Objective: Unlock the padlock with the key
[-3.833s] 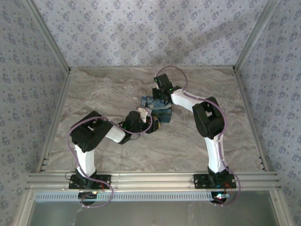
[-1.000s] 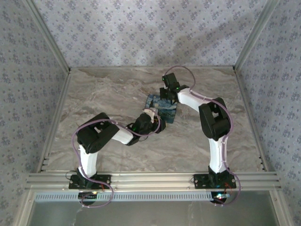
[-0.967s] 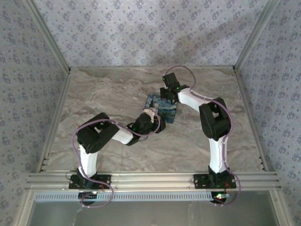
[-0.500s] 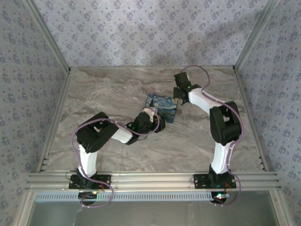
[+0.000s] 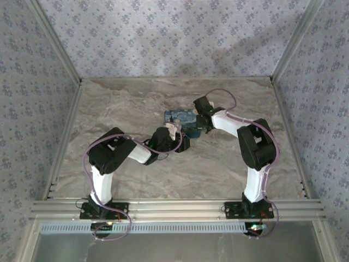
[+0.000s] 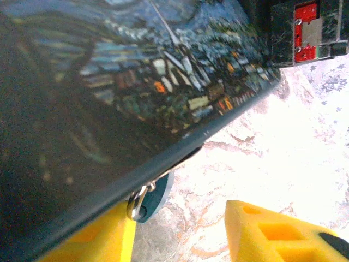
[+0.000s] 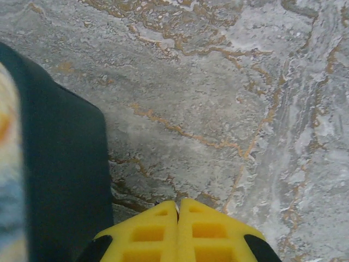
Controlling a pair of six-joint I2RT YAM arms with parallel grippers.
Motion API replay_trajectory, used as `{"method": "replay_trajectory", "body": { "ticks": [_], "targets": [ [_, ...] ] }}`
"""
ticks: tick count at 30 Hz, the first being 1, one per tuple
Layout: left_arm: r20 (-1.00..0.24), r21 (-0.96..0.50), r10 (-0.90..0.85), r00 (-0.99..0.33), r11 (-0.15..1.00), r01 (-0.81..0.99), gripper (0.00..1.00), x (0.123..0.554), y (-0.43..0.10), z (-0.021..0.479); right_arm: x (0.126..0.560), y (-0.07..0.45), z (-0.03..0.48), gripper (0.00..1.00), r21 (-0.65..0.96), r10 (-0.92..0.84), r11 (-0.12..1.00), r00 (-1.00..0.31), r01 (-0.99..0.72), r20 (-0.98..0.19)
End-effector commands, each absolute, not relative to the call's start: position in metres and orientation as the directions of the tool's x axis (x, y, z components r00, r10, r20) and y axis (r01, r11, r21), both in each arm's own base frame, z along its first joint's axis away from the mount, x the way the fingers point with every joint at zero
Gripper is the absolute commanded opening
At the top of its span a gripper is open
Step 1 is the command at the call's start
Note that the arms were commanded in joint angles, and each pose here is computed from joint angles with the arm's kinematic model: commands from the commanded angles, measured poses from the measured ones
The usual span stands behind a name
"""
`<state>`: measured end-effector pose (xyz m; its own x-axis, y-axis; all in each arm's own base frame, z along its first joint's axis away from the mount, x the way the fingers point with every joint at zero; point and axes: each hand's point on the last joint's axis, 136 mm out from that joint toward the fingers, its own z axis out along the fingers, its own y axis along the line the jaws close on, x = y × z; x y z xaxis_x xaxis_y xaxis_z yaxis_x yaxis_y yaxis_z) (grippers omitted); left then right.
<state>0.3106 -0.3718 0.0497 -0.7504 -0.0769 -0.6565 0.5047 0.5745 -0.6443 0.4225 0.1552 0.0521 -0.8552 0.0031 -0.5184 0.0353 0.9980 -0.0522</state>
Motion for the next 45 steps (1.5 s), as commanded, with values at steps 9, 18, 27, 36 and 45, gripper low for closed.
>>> {"method": "replay_trajectory", "body": {
  "ticks": [9,18,27,36,45],
  "targets": [
    [-0.646,-0.662,-0.164,-0.745,0.606,0.44,0.58,0.318,-0.361,0.042,0.421,0.169,0.049,0.0,-0.005,0.029,0.999,-0.855,0.037,-0.517],
    [-0.663,-0.653,-0.223,-0.715,0.641,0.405,0.64,0.328,-0.356,0.04,0.416,0.177,0.047,0.0,-0.001,0.014,1.0,-0.857,0.017,-0.515],
    [-0.651,-0.699,-0.272,-0.709,0.581,0.418,0.48,0.331,-0.365,0.042,0.416,0.178,0.048,0.0,0.004,0.011,1.0,-0.857,0.01,-0.516],
    [-0.63,-0.704,-0.312,-0.711,0.615,0.355,0.34,0.339,-0.352,0.032,0.415,0.178,0.05,0.0,0.004,0.008,1.0,-0.857,0.007,-0.515],
    [-0.61,-0.691,-0.241,-0.755,0.628,0.358,0.18,0.325,-0.347,0.025,0.417,0.175,0.055,0.0,0.021,0.023,1.0,-0.853,0.015,-0.522]
  ]
}}
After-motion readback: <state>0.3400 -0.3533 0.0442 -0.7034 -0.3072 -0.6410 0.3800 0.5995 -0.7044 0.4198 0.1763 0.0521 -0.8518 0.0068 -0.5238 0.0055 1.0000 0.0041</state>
